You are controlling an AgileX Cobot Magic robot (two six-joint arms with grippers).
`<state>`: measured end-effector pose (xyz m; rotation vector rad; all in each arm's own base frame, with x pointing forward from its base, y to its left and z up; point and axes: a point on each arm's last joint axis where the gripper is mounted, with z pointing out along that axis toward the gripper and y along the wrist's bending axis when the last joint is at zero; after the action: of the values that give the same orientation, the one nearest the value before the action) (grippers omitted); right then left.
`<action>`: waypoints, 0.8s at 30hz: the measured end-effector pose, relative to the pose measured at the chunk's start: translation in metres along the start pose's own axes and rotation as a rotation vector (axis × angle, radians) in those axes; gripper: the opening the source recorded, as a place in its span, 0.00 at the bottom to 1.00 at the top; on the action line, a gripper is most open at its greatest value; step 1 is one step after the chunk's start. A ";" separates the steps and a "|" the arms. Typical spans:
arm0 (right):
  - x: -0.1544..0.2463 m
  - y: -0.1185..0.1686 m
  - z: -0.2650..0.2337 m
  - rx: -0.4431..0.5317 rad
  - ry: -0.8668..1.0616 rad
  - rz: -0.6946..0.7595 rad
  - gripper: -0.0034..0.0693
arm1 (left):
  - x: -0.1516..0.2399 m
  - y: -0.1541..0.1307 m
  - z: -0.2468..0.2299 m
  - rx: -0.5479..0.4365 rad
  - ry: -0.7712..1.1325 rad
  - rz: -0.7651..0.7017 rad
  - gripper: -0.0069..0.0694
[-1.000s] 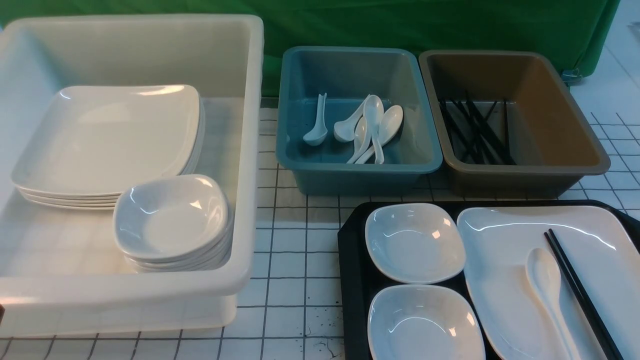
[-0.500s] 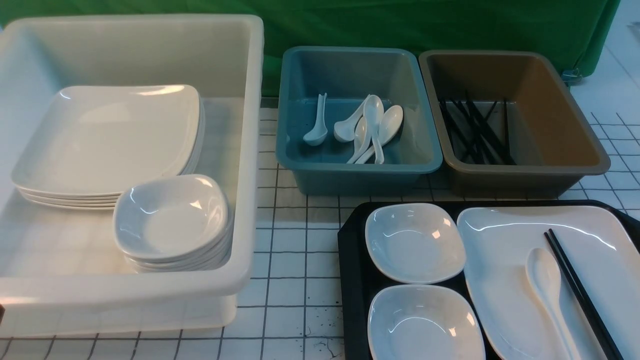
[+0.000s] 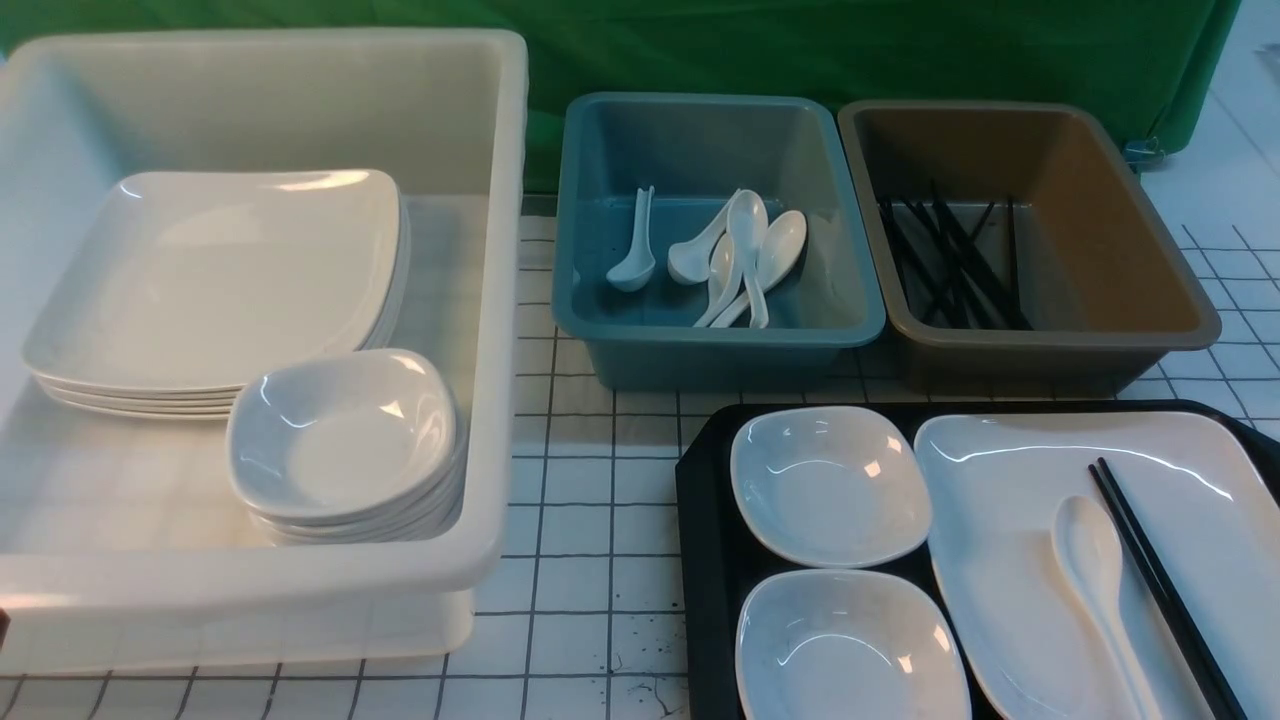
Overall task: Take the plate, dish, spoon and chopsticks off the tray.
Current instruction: Use the right arm to grab a pair of chopsticks from the plate
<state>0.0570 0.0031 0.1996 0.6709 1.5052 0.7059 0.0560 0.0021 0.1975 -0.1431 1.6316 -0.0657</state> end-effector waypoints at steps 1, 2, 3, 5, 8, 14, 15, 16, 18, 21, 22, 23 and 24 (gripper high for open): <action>0.000 0.000 0.000 -0.002 0.000 0.005 0.35 | 0.000 0.000 0.000 0.000 0.000 0.000 0.10; 0.000 0.000 0.000 -0.002 0.000 0.005 0.34 | 0.000 0.000 0.000 0.000 0.000 0.000 0.10; -0.003 0.004 -0.001 -0.013 0.003 -0.014 0.27 | 0.000 0.000 0.000 0.000 0.000 0.000 0.10; -0.018 0.024 -0.004 -0.061 -0.023 -0.108 0.14 | 0.000 0.000 0.000 0.000 0.000 0.000 0.10; -0.046 0.061 -0.005 -0.077 -0.008 -0.298 0.08 | 0.000 0.000 0.000 0.000 0.000 0.000 0.10; -0.077 0.099 0.037 0.213 0.470 -0.661 0.06 | 0.000 0.000 0.000 0.000 0.000 0.000 0.10; -0.074 0.094 0.052 0.298 0.609 -0.677 0.07 | 0.000 0.000 0.000 0.000 0.000 0.000 0.10; -0.071 0.089 0.062 0.347 0.691 -0.684 0.08 | 0.000 0.000 0.000 0.000 0.000 0.000 0.10; -0.062 0.076 0.083 0.435 0.844 -0.695 0.14 | 0.000 0.000 0.000 0.000 0.000 0.000 0.10; -0.047 0.057 0.110 0.523 1.005 -0.695 0.27 | 0.000 0.000 0.000 0.000 0.000 0.000 0.10; -0.041 0.049 0.120 0.551 1.061 -0.699 0.36 | 0.000 0.000 0.000 0.000 -0.001 0.000 0.10; -0.036 0.043 0.127 0.566 1.100 -0.699 0.41 | 0.000 0.000 0.000 0.000 -0.001 0.000 0.10; -0.035 0.041 0.128 0.568 1.104 -0.700 0.43 | 0.000 0.000 0.000 0.000 -0.001 0.000 0.10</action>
<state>0.1868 0.0076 0.2499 0.0498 2.8136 0.0273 0.0560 0.0021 0.1976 -0.1431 1.6307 -0.0657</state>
